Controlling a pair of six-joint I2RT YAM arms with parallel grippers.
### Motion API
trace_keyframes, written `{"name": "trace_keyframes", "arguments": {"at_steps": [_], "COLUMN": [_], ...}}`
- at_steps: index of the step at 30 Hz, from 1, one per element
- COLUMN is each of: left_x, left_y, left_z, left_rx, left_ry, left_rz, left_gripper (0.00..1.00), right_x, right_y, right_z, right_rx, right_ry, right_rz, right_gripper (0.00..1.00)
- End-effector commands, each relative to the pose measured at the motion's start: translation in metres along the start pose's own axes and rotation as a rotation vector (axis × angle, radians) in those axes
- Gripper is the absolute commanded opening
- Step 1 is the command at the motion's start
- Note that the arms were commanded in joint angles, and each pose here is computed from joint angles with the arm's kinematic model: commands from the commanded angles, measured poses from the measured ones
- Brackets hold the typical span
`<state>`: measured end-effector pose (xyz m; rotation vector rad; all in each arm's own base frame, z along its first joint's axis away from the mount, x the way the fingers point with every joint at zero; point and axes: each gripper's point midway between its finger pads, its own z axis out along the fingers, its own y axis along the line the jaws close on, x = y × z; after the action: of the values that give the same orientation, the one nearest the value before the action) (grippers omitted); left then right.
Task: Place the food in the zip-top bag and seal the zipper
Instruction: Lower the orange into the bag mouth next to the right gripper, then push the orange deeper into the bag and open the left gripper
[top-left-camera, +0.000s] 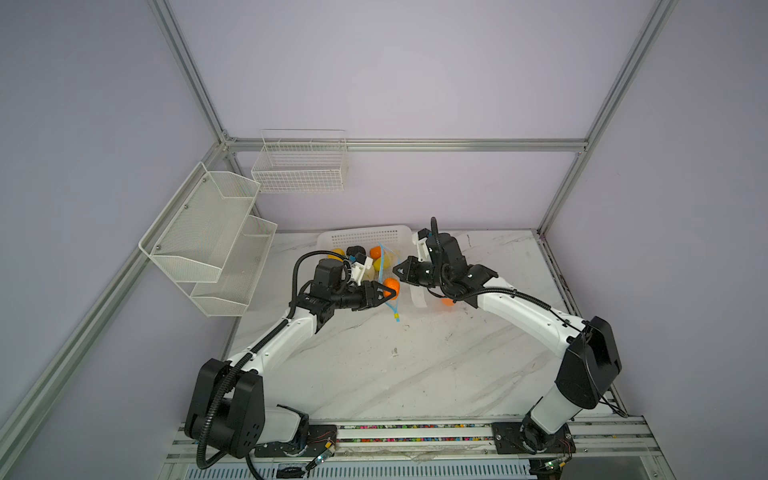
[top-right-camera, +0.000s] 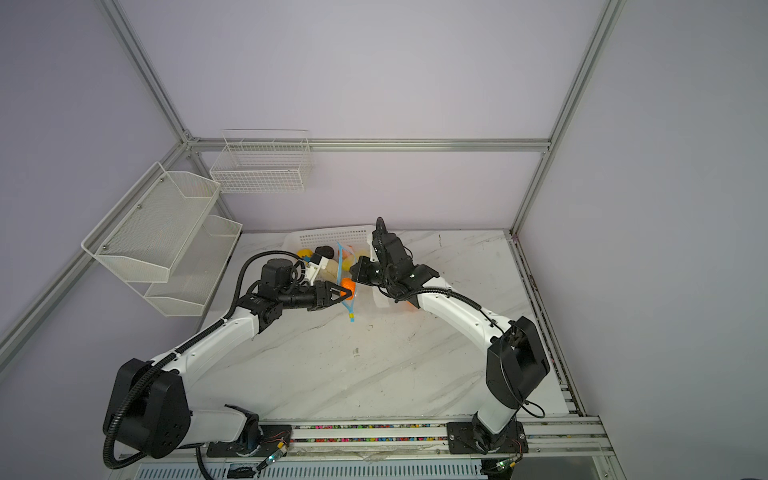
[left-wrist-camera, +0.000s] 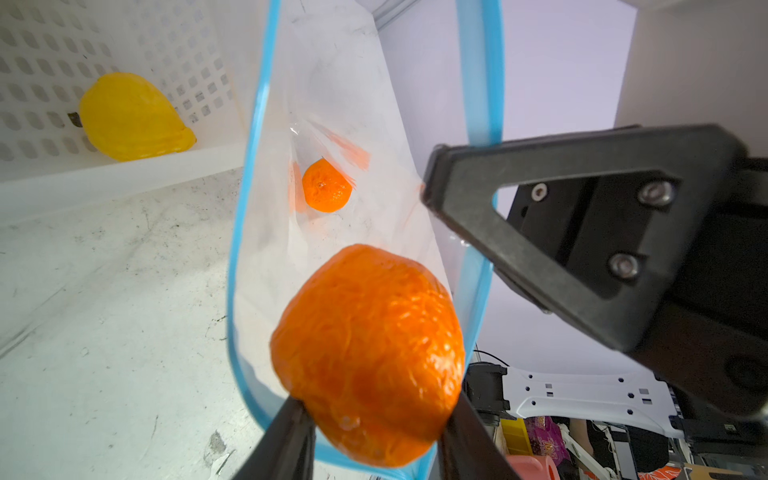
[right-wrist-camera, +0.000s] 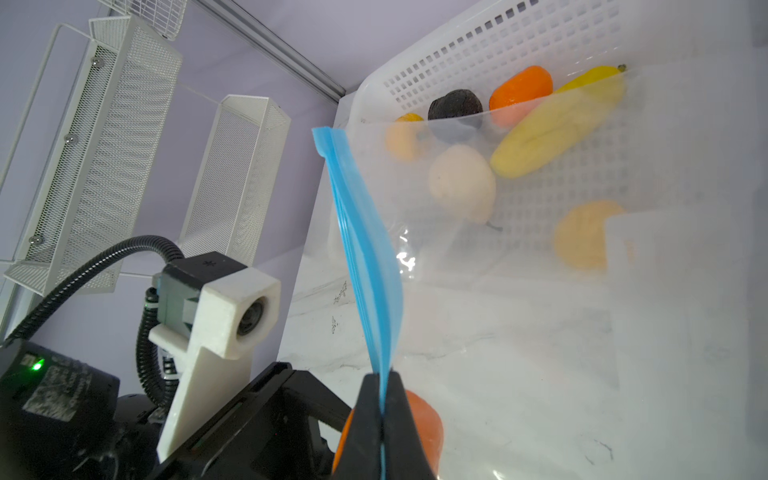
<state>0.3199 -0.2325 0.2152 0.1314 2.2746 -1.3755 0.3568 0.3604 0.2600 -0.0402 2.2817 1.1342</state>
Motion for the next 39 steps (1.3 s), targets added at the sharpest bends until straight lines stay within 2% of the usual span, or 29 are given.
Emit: {"name": "trace_keyframes", "arguments": {"at_steps": [1,12,20,30,39], "left_x": [0.005,0.009,0.004,0.003,0.004], "left_y": [0.004,0.0,-0.009,-0.018,-0.017], "left_z": [0.002,0.014,0.013,0.016,0.017], "left_rx": [-0.022,-0.057,-0.061,-0.047,-0.056], "left_ry": [0.013,0.06,0.054,0.057,0.06], "left_rz": [0.012,0.017,0.031,0.047,0.044], "left_gripper": [0.35,0.35,0.39,0.58,0.67], "right_x": [-0.011,-0.009,-0.006,-0.003,-0.001], "right_y": [0.02,0.017,0.016,0.014,0.013], "right_z": [-0.008,-0.008,-0.006,-0.005,-0.005], "right_rx": [-0.055,-0.049,-0.051,-0.055,-0.055], "right_ry": [-0.037,-0.032,-0.026,-0.018,-0.015], "right_rz": [0.001,0.003,0.003,0.006,0.006], "right_gripper": [0.0,0.0,0.0,0.0,0.0]}}
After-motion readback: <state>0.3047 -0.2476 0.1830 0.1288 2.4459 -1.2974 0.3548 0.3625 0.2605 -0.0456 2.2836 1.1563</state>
